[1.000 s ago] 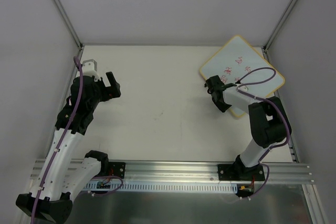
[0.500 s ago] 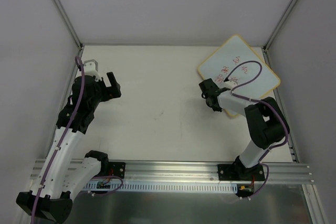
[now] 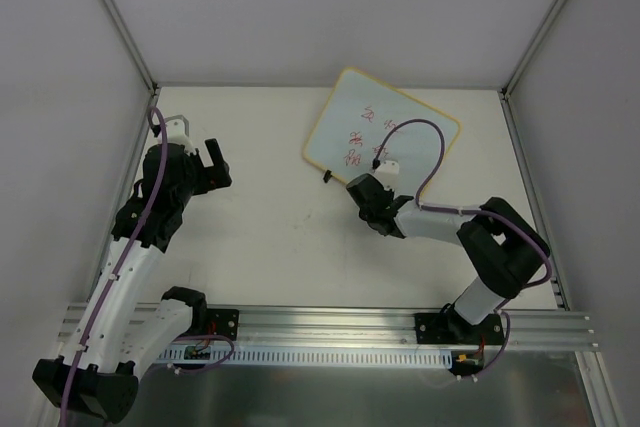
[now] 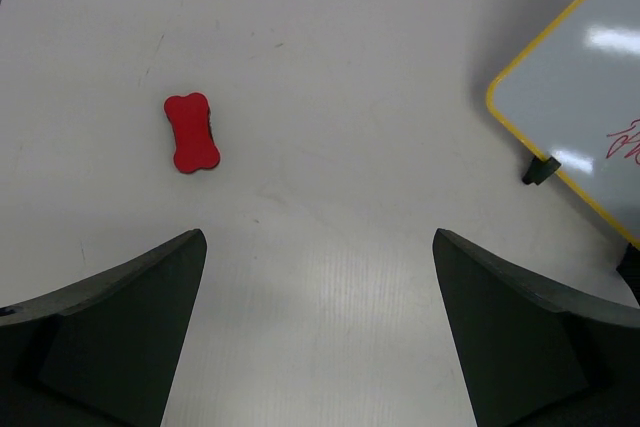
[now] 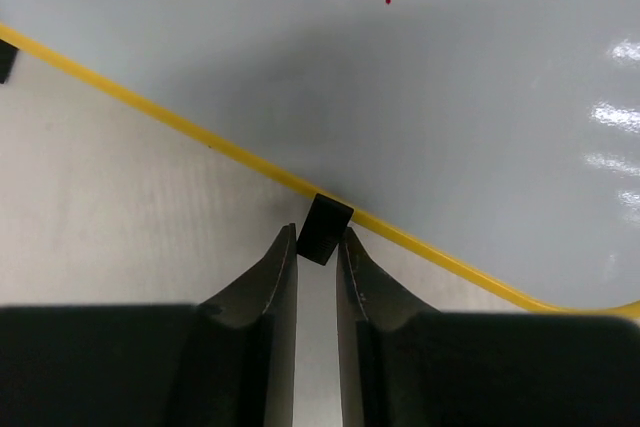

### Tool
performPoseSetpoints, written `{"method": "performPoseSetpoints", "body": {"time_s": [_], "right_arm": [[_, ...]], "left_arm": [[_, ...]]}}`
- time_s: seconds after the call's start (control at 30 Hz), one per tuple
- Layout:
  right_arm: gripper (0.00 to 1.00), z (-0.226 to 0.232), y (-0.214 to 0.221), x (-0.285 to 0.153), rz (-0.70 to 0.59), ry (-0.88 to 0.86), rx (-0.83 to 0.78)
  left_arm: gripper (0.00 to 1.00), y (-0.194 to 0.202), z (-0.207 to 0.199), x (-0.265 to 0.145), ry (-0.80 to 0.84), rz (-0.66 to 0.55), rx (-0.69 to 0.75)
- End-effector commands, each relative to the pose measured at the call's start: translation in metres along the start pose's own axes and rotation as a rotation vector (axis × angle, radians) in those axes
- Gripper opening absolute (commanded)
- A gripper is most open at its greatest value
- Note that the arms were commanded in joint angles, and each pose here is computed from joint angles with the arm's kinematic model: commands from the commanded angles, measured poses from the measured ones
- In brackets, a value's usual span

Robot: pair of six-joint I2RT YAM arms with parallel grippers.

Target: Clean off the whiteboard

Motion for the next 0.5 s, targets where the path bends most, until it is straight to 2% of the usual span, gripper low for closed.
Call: {"method": "performPoseSetpoints", "body": {"time_s": [0.0,0.2,0.47], "right_arm": [[0.0,0.028,0.043,-0.027,0.18,-0.24,-0.122],[0.0,0.014,0.063,-0.048,0.242,-0.32,-0.228],[0.01,-0.018,0.068,-0.072,0.267,-0.368,-0.356]], "left_arm": [[0.99,0.0,0.0,0.002,-0.013,-0.008,-0.018],[0.99,0.004,0.005,0.004,-0.047,-0.001,-0.02],[0.99,0.008,0.008,0.012,-0.085,0.026,-0.025]]}}
Point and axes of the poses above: each gripper's point midway between its finger pads, its own x axis out along the fingers, its own z axis along the line the jaws close on, y = z × x, the point moved 3 cm from there along -x, back along the fingers, and after that the axes turned 10 degrees about x, right-handed, at the moved point
